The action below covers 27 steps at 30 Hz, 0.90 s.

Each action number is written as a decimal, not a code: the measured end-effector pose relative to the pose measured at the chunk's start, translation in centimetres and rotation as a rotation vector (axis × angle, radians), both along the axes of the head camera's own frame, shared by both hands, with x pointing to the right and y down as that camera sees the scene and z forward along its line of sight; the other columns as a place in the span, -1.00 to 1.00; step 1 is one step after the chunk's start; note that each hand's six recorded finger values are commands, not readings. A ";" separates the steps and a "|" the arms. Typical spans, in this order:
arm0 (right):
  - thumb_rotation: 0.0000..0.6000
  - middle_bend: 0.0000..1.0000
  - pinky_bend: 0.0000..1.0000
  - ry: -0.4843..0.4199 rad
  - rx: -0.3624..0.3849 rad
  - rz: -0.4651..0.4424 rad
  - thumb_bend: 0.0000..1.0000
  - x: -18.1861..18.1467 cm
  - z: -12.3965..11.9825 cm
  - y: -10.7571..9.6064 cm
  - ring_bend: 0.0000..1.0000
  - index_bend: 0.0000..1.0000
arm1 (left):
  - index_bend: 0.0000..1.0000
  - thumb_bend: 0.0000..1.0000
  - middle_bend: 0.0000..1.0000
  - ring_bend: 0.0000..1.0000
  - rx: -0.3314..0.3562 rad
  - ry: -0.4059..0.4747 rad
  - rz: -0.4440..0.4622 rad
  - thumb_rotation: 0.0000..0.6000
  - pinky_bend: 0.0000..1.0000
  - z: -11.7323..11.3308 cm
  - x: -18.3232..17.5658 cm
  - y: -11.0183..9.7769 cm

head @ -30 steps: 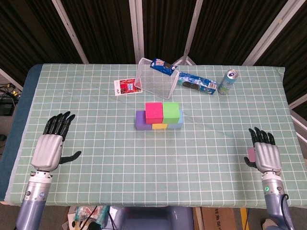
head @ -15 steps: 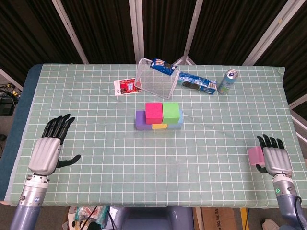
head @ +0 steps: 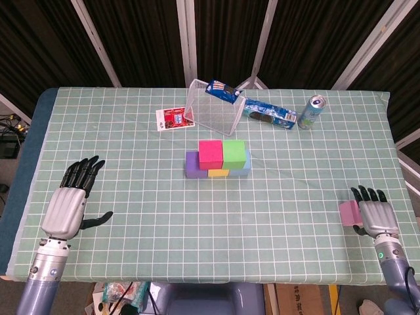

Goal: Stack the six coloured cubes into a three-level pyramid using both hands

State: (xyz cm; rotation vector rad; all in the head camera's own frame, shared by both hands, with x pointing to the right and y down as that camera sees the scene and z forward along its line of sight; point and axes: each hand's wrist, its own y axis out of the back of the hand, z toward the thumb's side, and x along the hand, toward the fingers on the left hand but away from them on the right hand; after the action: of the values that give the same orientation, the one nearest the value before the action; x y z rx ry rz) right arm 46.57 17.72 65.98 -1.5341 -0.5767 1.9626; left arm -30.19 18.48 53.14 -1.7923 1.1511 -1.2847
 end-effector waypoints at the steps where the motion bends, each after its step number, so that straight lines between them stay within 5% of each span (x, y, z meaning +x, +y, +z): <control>1: 1.00 -0.79 -1.00 0.006 -0.005 0.001 -0.44 0.2 0.1 0.0 -0.98 -1.00 | -1.00 -0.83 -0.97 -1.00 0.001 0.000 -0.002 1.00 -0.90 0.0 0.0 0.0; 6: 1.00 -0.58 -1.00 0.027 -0.016 0.005 -0.44 1.0 0.5 0.1 -0.85 -1.00 | -1.00 -0.83 -0.97 -1.00 0.000 0.003 -0.007 1.00 -0.90 0.0 -0.1 -0.1; 14: 1.00 -0.13 -1.00 0.031 -0.007 -0.005 -0.44 1.1 0.9 0.1 -0.37 -0.98 | -1.00 -0.83 -0.96 -1.00 -0.008 0.001 -0.006 1.00 -0.90 0.3 -0.1 0.0; 27: 1.00 -0.09 -1.00 -0.044 0.077 -0.042 -0.44 -1.3 -0.8 -1.3 -0.33 -0.94 | -1.00 -0.83 -0.96 -1.00 -0.010 0.006 -0.010 1.00 -0.90 0.1 -0.2 -0.2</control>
State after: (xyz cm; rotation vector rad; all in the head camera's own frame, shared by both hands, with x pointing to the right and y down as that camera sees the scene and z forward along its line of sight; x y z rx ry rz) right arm 45.23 16.38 65.15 -1.5331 -0.6259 1.8582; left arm -30.38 18.29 53.29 -1.8009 1.1601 -1.2930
